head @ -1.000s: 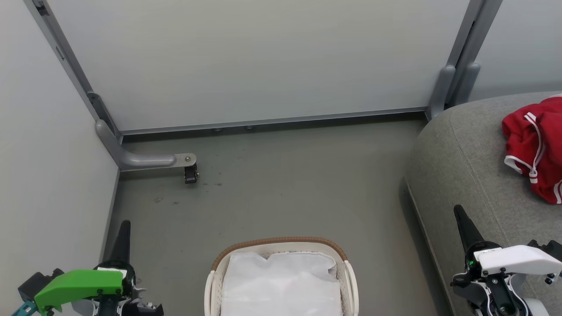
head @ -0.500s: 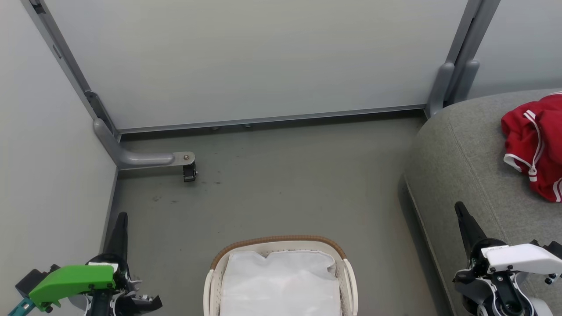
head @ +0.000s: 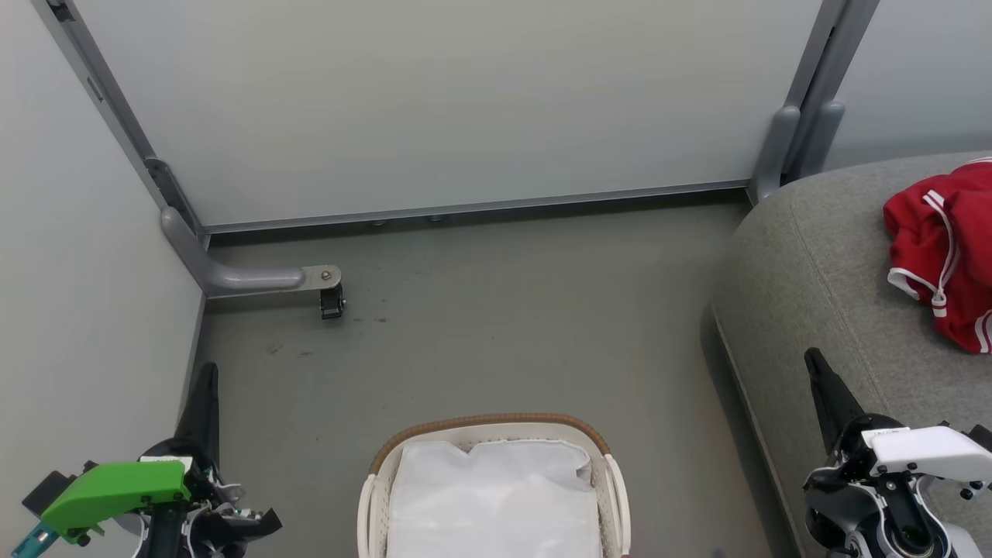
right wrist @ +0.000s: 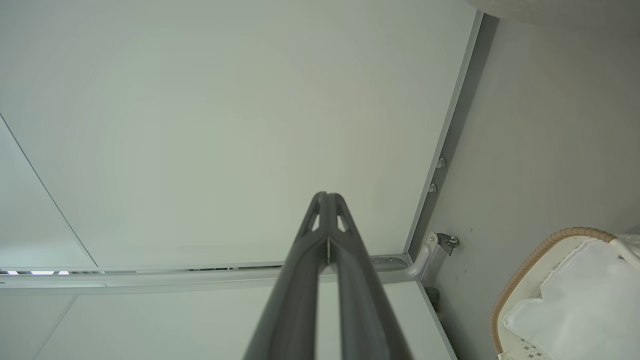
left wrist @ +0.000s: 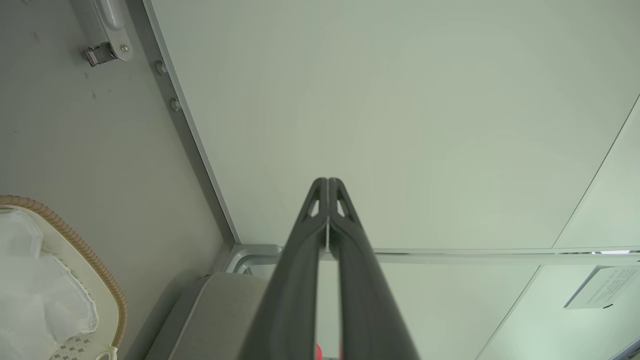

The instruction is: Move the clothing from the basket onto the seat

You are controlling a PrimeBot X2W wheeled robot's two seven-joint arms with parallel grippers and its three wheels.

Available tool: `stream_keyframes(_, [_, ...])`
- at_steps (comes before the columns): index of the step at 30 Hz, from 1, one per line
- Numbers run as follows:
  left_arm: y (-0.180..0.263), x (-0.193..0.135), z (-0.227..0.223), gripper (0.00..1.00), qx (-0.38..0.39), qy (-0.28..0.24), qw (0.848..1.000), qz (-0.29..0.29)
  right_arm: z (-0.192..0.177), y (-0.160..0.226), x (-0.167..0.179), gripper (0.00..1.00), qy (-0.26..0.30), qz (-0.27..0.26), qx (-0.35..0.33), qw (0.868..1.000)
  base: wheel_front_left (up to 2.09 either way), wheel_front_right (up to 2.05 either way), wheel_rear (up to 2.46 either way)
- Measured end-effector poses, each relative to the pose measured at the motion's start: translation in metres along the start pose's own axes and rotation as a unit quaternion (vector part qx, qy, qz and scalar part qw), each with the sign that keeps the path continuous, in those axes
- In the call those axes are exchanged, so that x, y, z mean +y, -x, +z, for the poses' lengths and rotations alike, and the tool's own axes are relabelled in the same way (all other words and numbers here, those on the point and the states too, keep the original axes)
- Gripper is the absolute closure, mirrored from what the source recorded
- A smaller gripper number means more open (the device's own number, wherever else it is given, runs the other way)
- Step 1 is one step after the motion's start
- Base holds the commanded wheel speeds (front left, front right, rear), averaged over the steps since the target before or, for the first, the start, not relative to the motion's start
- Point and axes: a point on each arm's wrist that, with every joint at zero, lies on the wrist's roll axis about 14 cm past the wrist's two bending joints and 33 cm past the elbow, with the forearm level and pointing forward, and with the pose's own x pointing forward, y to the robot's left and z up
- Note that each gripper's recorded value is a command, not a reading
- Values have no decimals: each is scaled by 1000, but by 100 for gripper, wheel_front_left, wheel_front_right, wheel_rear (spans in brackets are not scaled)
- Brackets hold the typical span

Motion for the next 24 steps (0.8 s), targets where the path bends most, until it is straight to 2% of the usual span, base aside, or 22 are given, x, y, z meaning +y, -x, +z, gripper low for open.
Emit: stream_keyframes(24, [-1, -2, 1, 100, -2, 5, 1000, -4, 0, 0, 1, 100, -5, 1, 0, 1000, 0, 0, 0])
